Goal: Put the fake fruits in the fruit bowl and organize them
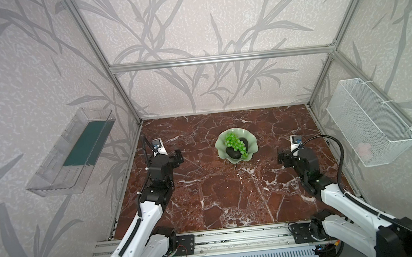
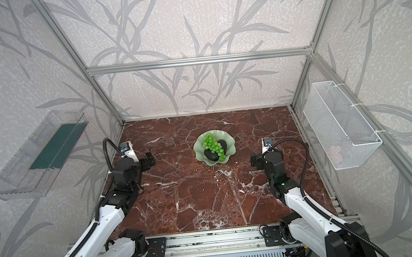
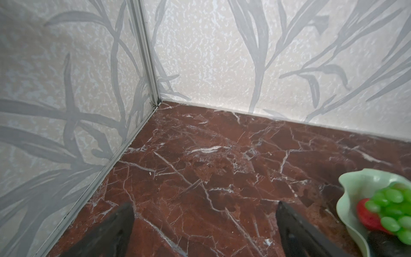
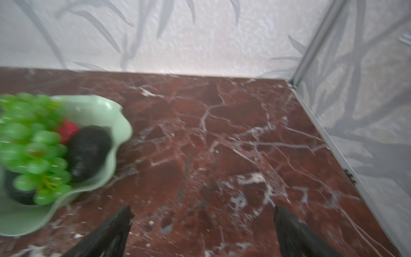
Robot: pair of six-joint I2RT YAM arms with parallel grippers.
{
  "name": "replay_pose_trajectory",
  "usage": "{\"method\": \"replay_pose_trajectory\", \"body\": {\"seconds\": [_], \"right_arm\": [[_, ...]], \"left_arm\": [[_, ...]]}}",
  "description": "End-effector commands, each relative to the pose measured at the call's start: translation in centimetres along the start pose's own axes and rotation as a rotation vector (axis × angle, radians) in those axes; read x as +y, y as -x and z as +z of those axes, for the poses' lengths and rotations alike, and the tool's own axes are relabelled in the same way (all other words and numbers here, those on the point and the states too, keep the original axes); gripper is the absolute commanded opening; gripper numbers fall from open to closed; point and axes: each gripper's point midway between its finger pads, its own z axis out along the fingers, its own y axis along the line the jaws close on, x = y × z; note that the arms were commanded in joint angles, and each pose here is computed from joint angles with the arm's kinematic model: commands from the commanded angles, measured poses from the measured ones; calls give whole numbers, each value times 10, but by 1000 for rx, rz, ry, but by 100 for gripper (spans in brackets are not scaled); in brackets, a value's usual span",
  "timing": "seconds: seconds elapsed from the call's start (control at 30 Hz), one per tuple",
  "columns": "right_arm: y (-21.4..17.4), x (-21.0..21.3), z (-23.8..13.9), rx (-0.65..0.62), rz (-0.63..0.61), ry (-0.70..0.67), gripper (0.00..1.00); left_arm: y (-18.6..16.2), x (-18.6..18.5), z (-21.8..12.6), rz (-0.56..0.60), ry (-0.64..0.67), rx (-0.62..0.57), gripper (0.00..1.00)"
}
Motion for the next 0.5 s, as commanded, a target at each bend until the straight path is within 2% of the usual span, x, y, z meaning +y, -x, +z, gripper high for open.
{"method": "replay_pose_trajectory", "body": {"seconds": [0.0,0.07,0.13,0.2,0.27,0.33,0.47], "right_arm": [[11,-25,13,-105,5,-104,99],[4,-28,25,-90,6,-114,99],[4,-26,32,-132,18,-112,99],[6,-24,36,-184,-3,-102,99],[7,-23,40,-206,-11,-96,99],[-1,-21,47,-176,-12,-79,99],[-10,-16,52,-198,-22,-55,99]], "left_arm": [[1,3,15,88,44,-63,100],[-13,6,23,91,69,-19,100],[-24,17,30,80,136,-19,100],[-36,19,38,134,158,-29,100],[-51,19,46,143,147,-11,100],[-70,19,56,123,133,10,100],[-79,15,71,148,117,-5,100]]}}
